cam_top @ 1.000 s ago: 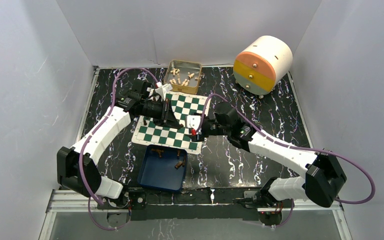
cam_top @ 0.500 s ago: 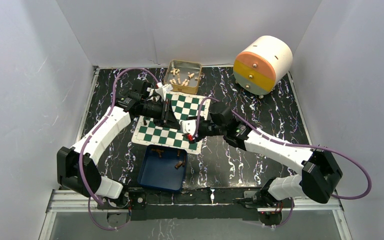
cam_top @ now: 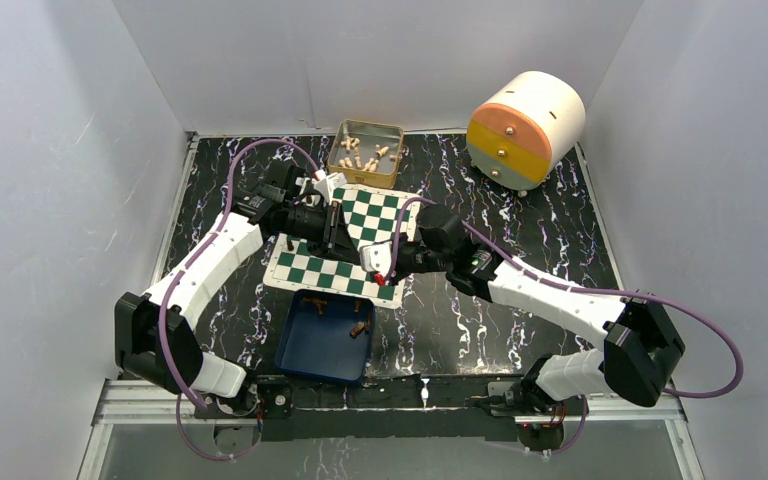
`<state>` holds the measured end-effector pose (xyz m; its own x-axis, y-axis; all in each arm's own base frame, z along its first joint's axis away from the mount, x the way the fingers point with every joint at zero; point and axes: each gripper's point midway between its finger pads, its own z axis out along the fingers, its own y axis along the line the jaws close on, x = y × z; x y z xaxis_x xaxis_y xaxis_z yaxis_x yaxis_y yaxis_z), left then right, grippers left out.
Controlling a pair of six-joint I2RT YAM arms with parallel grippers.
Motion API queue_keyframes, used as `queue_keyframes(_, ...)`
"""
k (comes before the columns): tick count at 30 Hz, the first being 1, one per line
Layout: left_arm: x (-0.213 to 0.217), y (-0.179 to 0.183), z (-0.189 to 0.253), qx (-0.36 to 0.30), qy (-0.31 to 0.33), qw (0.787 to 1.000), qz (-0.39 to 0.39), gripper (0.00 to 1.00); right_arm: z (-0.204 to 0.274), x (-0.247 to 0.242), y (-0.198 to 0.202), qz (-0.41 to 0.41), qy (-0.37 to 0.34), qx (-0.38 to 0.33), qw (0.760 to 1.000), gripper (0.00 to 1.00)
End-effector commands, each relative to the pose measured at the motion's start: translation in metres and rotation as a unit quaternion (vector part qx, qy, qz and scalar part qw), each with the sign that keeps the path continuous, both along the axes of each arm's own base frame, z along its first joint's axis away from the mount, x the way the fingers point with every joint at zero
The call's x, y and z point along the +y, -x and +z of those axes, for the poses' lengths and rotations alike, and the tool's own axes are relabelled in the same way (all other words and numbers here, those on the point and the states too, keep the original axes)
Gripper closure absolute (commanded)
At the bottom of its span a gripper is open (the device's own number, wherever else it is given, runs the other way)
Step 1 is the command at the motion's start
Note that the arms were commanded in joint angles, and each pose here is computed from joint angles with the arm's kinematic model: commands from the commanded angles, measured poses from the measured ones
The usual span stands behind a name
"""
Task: Set up the chess pieces on the board
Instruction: Place the chess piece on the chessboard.
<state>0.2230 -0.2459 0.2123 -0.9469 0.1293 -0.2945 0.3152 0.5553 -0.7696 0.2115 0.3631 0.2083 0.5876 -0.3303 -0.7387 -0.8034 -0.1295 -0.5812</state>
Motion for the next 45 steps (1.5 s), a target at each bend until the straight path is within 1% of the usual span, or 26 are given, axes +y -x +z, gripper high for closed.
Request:
queue_keyframes(1,-0.004,0.002,0.007,-0.001,0.017,1.000,-0.009,1.00,0.024,0.012,0.009,0.029,-0.030,-0.023,0.999,0.71)
queue_keyframes(7,-0.006,-0.002,0.008,-0.004,0.018,1.000,-0.002,1.00,0.022,0.013,0.013,0.032,-0.035,-0.003,0.999,0.82)
queue_keyframes(10,-0.006,-0.007,0.010,-0.011,0.015,1.000,0.009,0.85,0.024,0.014,0.012,0.013,-0.048,0.023,0.999,0.85)
queue_keyframes(13,-0.005,-0.017,0.019,-0.034,0.014,0.999,0.030,0.72,0.031,0.014,0.009,-0.024,-0.075,0.066,0.995,0.86)
queue_keyframes(16,-0.002,-0.031,0.034,-0.075,0.014,0.994,0.077,0.67,0.040,0.011,0.006,-0.065,-0.104,0.115,0.986,0.88)
queue_keyframes(19,0.000,-0.038,0.058,-0.115,0.041,0.986,0.115,0.66,0.050,0.006,0.002,-0.106,-0.142,0.155,0.972,0.89)
queue_keyframes(22,0.003,-0.041,0.068,-0.134,0.044,0.981,0.131,0.65,0.057,0.000,-0.006,-0.154,-0.172,0.191,0.954,0.88)
queue_keyframes(26,0.006,-0.044,0.073,-0.159,0.040,0.977,0.137,0.64,0.066,-0.004,-0.012,-0.184,-0.189,0.211,0.941,0.87)
queue_keyframes(28,0.006,-0.045,0.073,-0.160,0.041,0.976,0.139,0.62,0.071,-0.004,-0.013,-0.190,-0.197,0.220,0.936,0.87)
queue_keyframes(33,0.000,-0.042,0.068,-0.141,0.053,0.981,0.126,0.61,0.076,-0.001,-0.016,-0.202,-0.209,0.244,0.925,0.87)
queue_keyframes(39,-0.002,-0.038,0.064,-0.130,0.057,0.983,0.118,0.63,0.079,0.000,-0.019,-0.214,-0.223,0.262,0.914,0.86)
queue_keyframes(45,-0.002,-0.036,0.063,-0.128,0.058,0.983,0.115,0.65,0.081,0.000,-0.020,-0.218,-0.227,0.266,0.911,0.86)
